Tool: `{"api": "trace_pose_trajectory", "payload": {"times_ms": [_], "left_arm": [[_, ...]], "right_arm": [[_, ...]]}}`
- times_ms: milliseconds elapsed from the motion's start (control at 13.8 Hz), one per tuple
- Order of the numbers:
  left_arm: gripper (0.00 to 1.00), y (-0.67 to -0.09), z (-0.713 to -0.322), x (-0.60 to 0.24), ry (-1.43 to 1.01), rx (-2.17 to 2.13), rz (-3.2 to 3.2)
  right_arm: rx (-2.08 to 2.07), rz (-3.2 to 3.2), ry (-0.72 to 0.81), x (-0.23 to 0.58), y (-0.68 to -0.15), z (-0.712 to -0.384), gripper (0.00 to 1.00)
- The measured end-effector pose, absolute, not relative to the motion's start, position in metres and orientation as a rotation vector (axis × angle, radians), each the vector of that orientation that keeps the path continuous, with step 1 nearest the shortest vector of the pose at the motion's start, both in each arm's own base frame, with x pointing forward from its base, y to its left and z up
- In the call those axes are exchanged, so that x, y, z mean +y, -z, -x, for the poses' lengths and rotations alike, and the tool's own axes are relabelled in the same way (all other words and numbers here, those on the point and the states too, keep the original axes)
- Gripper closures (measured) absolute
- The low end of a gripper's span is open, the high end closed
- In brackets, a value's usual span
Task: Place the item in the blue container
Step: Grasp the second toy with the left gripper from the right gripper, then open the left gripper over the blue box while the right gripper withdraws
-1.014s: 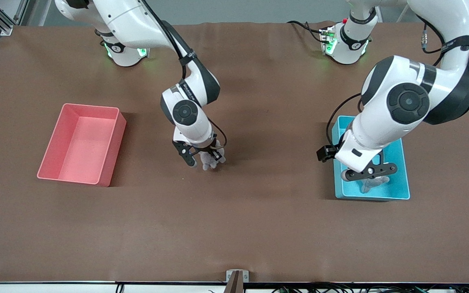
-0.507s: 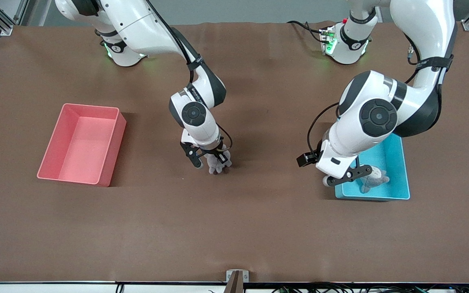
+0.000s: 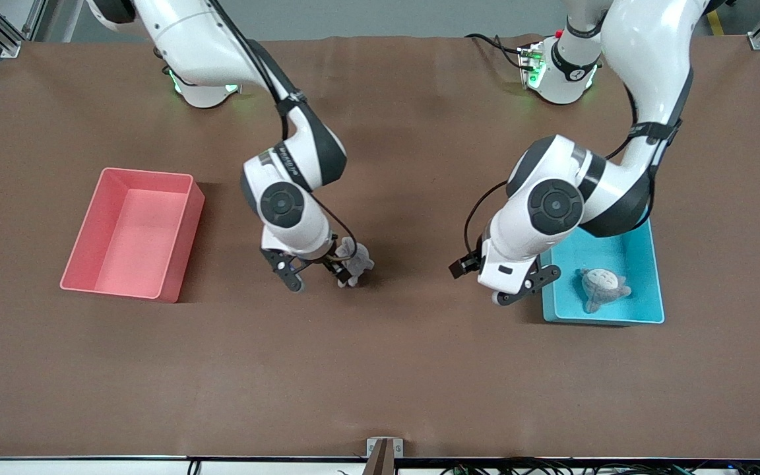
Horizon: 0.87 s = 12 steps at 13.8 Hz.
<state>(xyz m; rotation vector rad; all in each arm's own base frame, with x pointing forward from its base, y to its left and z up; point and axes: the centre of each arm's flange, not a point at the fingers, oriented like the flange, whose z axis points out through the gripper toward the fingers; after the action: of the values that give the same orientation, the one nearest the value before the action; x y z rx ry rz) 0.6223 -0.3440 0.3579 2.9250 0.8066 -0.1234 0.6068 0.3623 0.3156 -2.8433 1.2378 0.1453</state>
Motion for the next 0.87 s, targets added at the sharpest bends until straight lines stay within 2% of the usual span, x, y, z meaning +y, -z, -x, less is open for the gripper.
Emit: {"api": "trace_pose_trajectory", "payload": {"times_ms": [362,652,870], "left_arm": [[0.0,-0.299,-0.589,-0.45,0.075,1.136,-2.633],[0.02,-0.264,-0.548,-0.518,0.087,1.316,-2.521],[0.01,-0.236,-0.53,-0.541,0.062,1.499,-2.468]], "right_arm": [[0.858,2.973,-0.248,0.207,-0.385,-0.643,0.0],[0.576,3.016,-0.297,0.08,-0.401,-0.641,0.0],[0.45,3.043,-0.315,0.02,-0.403,-0.633,0.0]]}}
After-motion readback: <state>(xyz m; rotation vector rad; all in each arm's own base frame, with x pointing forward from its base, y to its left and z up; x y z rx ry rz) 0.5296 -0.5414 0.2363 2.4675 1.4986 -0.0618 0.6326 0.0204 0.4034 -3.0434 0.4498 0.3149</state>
